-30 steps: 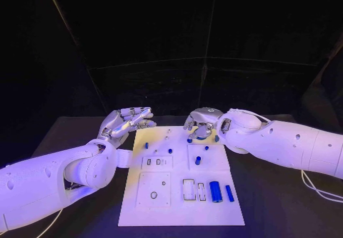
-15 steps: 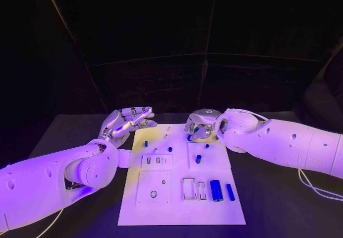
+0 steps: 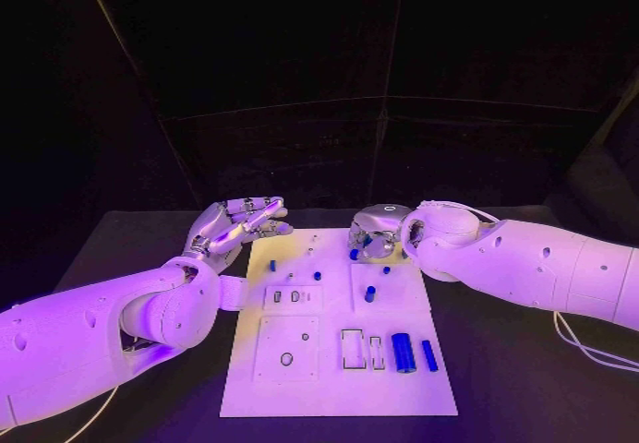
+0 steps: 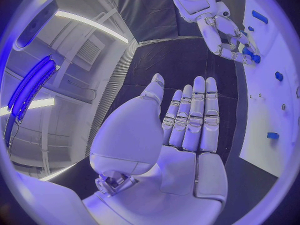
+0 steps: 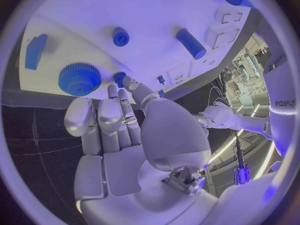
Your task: Assemble the parts on the task board
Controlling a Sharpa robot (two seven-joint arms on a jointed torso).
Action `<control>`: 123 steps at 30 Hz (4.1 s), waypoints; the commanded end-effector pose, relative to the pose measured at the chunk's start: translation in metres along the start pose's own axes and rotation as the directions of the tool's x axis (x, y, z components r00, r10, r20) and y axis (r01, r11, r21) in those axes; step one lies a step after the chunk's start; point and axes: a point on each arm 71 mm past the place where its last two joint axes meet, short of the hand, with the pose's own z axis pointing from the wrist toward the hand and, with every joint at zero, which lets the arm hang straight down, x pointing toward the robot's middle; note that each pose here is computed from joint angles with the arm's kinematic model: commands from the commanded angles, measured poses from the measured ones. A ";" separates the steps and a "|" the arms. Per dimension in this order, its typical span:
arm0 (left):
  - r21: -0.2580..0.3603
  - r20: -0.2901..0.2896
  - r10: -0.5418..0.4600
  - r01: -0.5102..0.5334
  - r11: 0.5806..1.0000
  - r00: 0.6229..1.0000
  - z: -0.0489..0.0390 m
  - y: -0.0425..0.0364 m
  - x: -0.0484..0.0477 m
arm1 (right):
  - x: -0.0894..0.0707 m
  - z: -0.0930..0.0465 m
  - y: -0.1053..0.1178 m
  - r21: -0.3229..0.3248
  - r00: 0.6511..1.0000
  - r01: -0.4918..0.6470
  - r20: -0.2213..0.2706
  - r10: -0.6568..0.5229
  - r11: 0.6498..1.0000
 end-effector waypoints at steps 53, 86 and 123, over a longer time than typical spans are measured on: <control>0.010 -0.003 0.006 -0.006 1.000 1.000 0.0019 -0.0014 -0.0048 | -0.019 0.028 0.009 0.040 0.965 -0.051 0.259 0.039 0.998; 0.022 -0.004 0.010 -0.010 1.000 1.000 0.0057 -0.0052 -0.0046 | -0.016 0.055 0.035 0.011 0.983 -0.042 0.180 0.039 0.999; 0.027 0.008 0.018 -0.018 0.999 1.000 0.0049 -0.0081 -0.0111 | -0.019 0.017 0.007 0.052 0.957 -0.116 0.275 0.098 0.992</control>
